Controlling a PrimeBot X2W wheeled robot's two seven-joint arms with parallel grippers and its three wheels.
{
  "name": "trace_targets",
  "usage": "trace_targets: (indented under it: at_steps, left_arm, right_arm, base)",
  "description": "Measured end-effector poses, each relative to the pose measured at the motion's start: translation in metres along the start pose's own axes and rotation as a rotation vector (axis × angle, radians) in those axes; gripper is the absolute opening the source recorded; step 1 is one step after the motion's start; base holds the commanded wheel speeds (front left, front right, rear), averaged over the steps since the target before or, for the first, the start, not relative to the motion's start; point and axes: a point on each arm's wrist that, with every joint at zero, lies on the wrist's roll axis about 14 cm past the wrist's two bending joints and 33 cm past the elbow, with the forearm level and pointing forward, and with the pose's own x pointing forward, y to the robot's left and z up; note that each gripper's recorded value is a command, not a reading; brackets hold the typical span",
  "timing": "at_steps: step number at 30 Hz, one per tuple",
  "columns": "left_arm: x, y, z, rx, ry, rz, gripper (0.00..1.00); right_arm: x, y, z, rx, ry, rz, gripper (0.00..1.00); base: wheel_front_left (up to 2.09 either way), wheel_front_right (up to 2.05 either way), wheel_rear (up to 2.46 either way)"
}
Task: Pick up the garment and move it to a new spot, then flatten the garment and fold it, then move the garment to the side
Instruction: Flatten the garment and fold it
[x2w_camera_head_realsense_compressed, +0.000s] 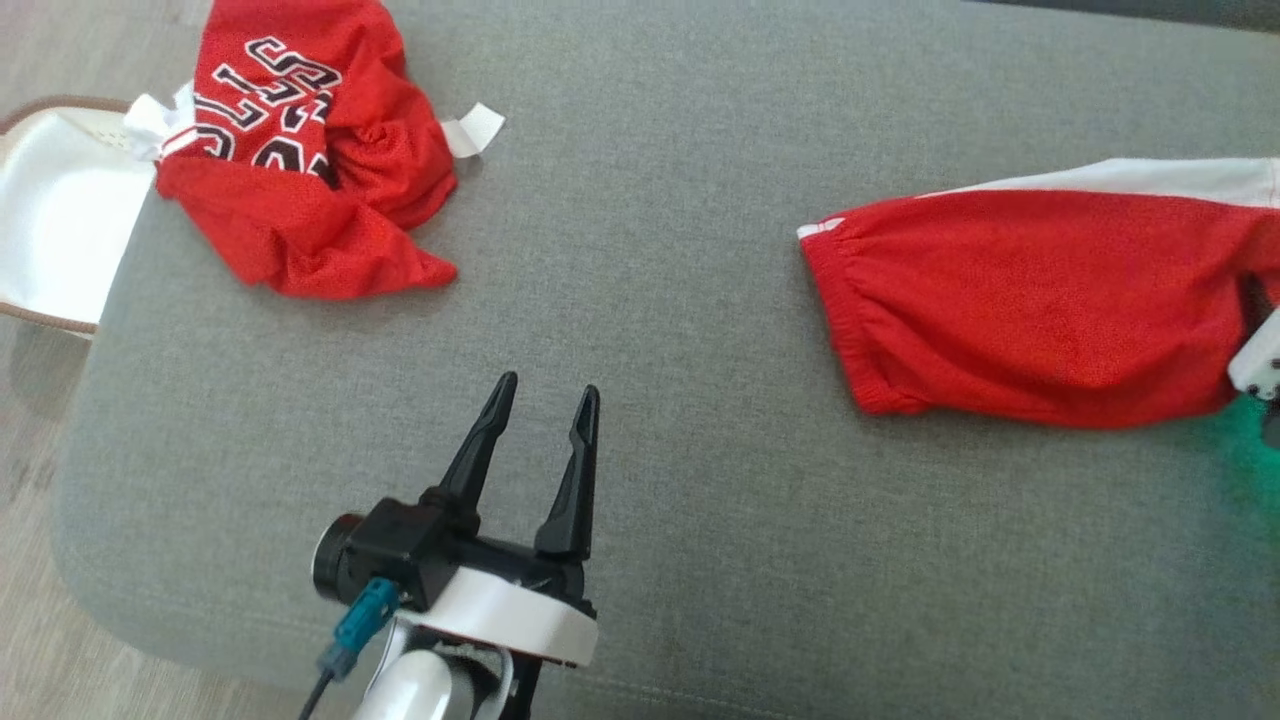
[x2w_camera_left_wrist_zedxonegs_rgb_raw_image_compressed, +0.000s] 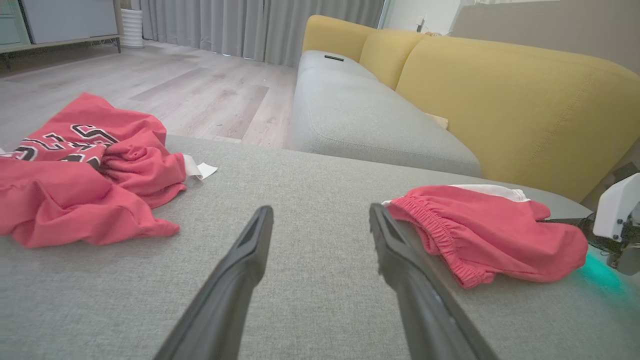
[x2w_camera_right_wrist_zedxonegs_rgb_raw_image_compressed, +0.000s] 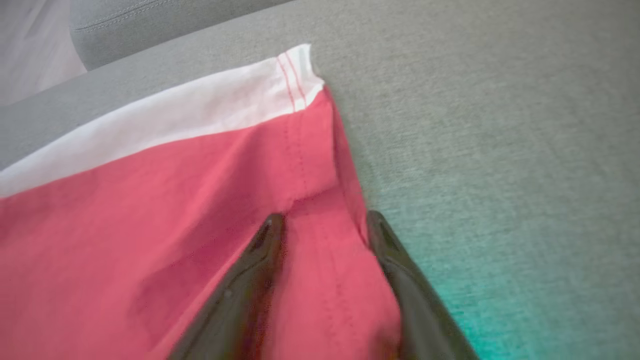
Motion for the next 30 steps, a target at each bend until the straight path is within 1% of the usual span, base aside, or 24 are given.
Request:
trace_targets:
  at_steps: [1,4,8,9,15,17,19,21,23,26,30]
  left_arm:
    - [-0.001,0.0,0.001,0.002,-0.003,0.003,1.0]
    - [-0.001,0.0,0.003,0.006,-0.012,0.004,1.0]
    - [0.001,-0.004,0.005,0.009,-0.021,-0.013,1.0]
    - [0.001,-0.004,0.005,0.009,-0.021,-0.013,1.0]
    - [0.0,-0.02,-0.003,-0.01,0.001,-0.065,1.0]
    - [0.002,-0.025,-0.002,-0.013,-0.001,-0.087,1.0]
    - [0.003,-0.029,-0.002,-0.015,-0.003,-0.102,1.0]
    - [0.004,-0.032,0.0,-0.017,-0.01,-0.112,1.0]
    - [0.004,-0.034,0.001,-0.018,-0.014,-0.121,1.0]
    - [0.002,-0.037,0.004,-0.017,-0.022,-0.128,1.0]
    - [-0.003,-0.035,0.005,-0.015,-0.025,-0.127,1.0]
  right_arm:
    - [-0.001,0.001,0.0,0.002,-0.001,0.002,0.0]
    - [-0.007,-0.003,0.001,0.021,-0.032,-0.007,0.0]
    - [-0.022,-0.029,0.01,0.031,-0.093,-0.06,0.0]
    - [-0.022,-0.029,0.01,0.031,-0.093,-0.06,0.0]
    - [-0.054,-0.084,0.027,-0.011,-0.167,-0.172,0.0]
    - [-0.064,-0.095,0.033,-0.007,-0.2,-0.194,0.0]
    - [-0.072,-0.098,0.039,-0.015,-0.234,-0.201,0.0]
    - [-0.077,-0.089,0.052,-0.042,-0.283,-0.183,0.0]
    - [-0.08,-0.071,0.069,-0.073,-0.346,-0.145,0.0]
    - [-0.083,-0.037,0.087,-0.128,-0.424,-0.075,0.0]
    - [-0.085,0.018,0.099,-0.205,-0.492,0.039,0.0]
  base:
    - [0.0,0.0,0.0]
    - [0.0,0.0,0.0]
    - [0.0,0.0,0.0]
    - [0.0,0.0,0.0]
    - [0.0,0.0,0.0]
    - [0.0,0.0,0.0]
    - [0.0,0.0,0.0]
    - [0.0,0.0,0.0]
    - [0.0,0.0,0.0]
    - [0.0,0.0,0.0]
    - [0.0,0.0,0.0]
